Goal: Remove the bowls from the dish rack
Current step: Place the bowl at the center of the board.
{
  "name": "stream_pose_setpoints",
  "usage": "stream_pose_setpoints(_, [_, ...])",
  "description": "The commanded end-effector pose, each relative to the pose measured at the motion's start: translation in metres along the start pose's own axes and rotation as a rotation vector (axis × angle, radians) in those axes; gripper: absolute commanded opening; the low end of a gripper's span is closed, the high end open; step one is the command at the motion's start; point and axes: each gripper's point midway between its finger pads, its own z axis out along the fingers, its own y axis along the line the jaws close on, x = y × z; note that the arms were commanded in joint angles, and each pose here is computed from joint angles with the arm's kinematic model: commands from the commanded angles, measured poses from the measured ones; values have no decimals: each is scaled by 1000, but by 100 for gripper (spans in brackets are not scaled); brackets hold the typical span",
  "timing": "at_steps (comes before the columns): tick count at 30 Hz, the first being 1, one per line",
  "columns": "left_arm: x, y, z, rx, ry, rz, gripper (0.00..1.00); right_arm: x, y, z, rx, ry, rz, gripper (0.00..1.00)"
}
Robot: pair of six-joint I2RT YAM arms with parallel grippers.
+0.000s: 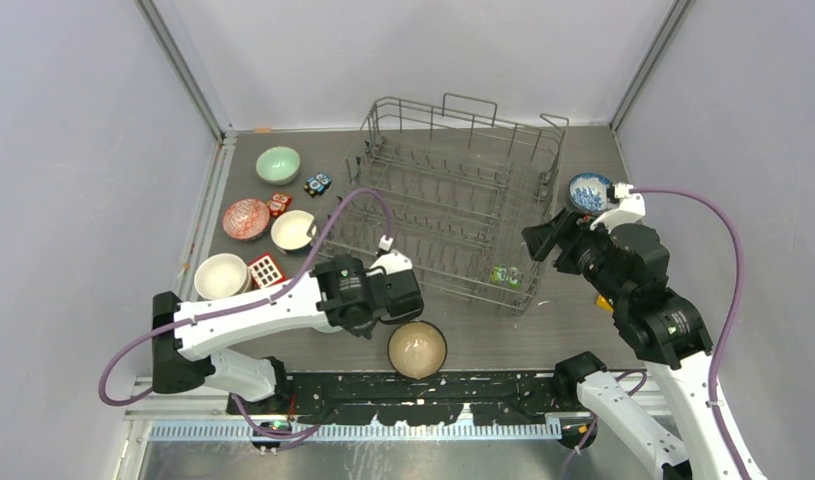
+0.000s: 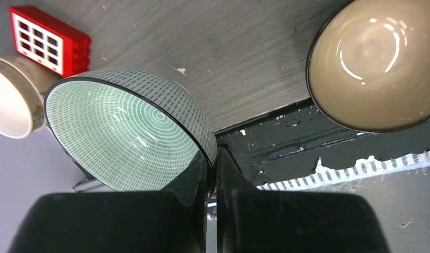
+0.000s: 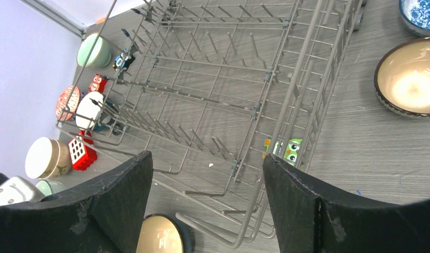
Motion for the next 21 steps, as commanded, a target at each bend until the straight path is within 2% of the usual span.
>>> stream_pose_setpoints(1, [14,-16,14,13,16,-81,0,5,4,1,-27,8,-4,80])
stream_pose_setpoints(9, [29,-57,65,45,78,-64,0,11,1,6,-16,19,-12,80])
stream_pose_setpoints(21, [43,-71,105,22,107,-45,0,13,-1,8,-2,30,-8,80])
